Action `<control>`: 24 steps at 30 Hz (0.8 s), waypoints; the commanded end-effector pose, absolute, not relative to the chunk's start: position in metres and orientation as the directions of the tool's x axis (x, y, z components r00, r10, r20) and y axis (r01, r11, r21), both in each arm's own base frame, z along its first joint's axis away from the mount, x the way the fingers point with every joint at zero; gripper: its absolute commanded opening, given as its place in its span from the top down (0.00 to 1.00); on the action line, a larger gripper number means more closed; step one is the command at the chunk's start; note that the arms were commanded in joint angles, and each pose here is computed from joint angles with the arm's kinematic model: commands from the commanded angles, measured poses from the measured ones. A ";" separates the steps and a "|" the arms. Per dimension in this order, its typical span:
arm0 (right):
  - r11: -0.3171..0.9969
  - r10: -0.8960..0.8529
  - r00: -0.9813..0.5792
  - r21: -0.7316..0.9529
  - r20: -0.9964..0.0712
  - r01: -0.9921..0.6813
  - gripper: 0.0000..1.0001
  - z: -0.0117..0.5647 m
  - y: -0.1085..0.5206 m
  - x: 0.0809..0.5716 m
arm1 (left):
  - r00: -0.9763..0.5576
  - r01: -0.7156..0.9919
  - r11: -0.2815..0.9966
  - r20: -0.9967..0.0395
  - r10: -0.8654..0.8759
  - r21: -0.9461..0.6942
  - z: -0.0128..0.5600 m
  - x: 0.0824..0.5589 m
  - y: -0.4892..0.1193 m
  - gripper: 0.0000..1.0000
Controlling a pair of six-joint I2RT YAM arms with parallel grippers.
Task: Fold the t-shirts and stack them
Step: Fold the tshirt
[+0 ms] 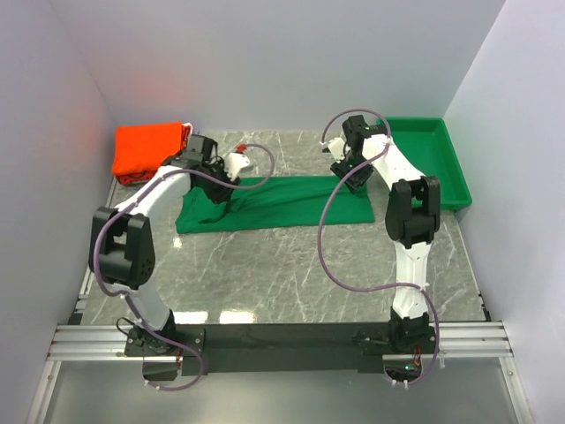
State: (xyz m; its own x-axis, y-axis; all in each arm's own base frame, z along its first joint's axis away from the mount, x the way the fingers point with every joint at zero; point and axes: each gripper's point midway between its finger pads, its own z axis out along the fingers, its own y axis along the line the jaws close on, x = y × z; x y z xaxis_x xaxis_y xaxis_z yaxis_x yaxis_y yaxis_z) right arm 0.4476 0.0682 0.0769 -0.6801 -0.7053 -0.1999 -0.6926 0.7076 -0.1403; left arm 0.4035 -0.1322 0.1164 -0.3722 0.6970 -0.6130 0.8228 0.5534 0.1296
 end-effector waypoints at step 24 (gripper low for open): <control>0.741 -0.670 -0.711 -0.144 -0.212 -0.655 0.55 0.092 0.048 0.442 | -0.493 0.785 0.613 -0.506 0.708 0.093 0.057 0.427 -0.166 0.75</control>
